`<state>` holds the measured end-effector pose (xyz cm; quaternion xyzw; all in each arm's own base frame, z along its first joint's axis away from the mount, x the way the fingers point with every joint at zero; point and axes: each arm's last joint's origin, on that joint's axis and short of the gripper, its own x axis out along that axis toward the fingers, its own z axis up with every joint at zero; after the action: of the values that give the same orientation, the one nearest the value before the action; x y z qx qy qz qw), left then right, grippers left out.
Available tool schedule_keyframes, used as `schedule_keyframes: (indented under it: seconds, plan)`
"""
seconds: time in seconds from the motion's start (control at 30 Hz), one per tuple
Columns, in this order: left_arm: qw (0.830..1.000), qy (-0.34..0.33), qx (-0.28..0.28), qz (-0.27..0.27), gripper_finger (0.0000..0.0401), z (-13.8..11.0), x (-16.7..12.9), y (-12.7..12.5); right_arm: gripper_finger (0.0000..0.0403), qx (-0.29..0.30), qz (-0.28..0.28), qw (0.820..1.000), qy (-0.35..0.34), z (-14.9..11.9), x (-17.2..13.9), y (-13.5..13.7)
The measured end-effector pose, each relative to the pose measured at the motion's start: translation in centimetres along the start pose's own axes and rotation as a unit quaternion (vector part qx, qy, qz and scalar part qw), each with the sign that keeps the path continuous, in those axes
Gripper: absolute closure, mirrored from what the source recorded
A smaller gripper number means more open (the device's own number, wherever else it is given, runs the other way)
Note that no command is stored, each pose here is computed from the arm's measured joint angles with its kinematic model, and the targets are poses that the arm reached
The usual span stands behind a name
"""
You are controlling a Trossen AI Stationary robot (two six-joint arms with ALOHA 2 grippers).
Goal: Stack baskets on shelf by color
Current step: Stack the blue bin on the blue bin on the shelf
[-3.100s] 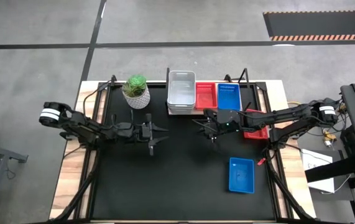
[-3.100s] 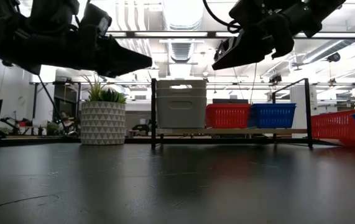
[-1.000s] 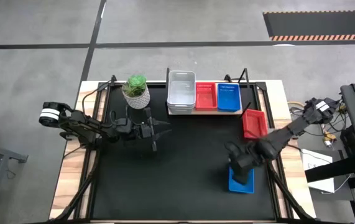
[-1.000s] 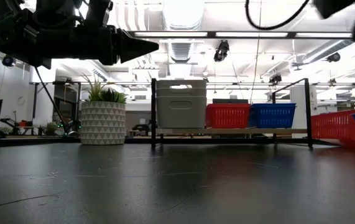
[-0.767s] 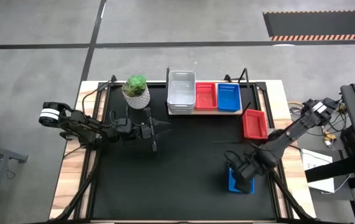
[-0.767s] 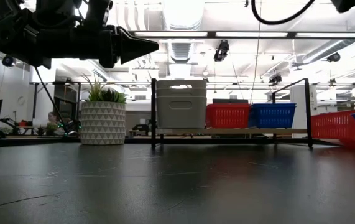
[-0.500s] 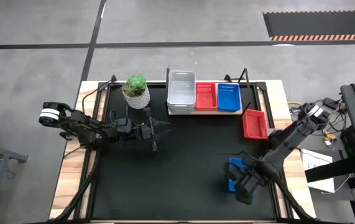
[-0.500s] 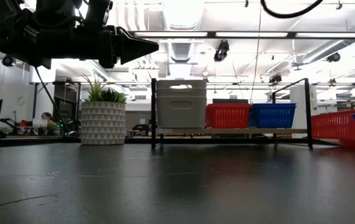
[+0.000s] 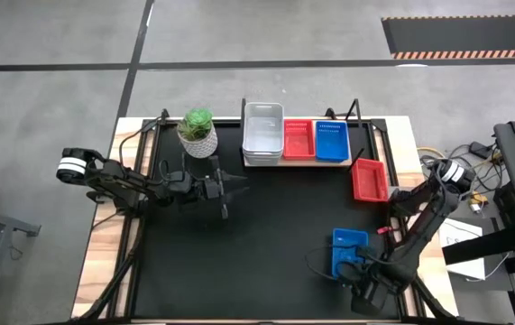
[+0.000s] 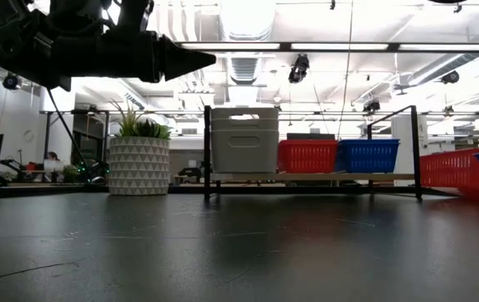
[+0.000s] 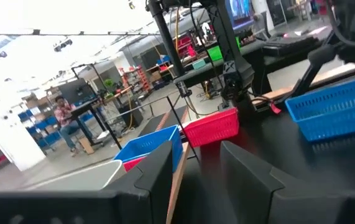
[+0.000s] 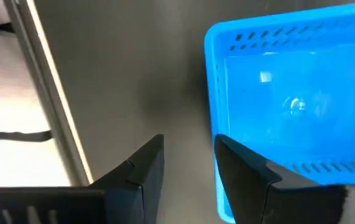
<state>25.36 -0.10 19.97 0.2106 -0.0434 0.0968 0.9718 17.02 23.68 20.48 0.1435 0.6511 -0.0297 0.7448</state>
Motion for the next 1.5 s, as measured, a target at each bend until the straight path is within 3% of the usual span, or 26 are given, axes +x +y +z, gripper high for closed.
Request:
schedule_keyframes:
  seconds: [0.37,1.23,1.5]
  plan:
    - [0.997,-0.010,-0.076,0.003,0.0283,0.5,0.3,0.1,0.0272,-0.053,-0.037,0.998,-0.010,-0.1,1.9,0.3]
    - [0.997,-0.016,-0.079,0.005,0.0283,0.9,0.6,0.2,0.0282,-0.022,-0.007,0.997,-0.076,0.3,0.2,0.5]
    - [0.997,-0.017,-0.079,0.005,0.0283,0.9,0.7,0.2,0.0282,-0.039,-0.043,0.993,-0.103,0.5,-0.4,0.5]
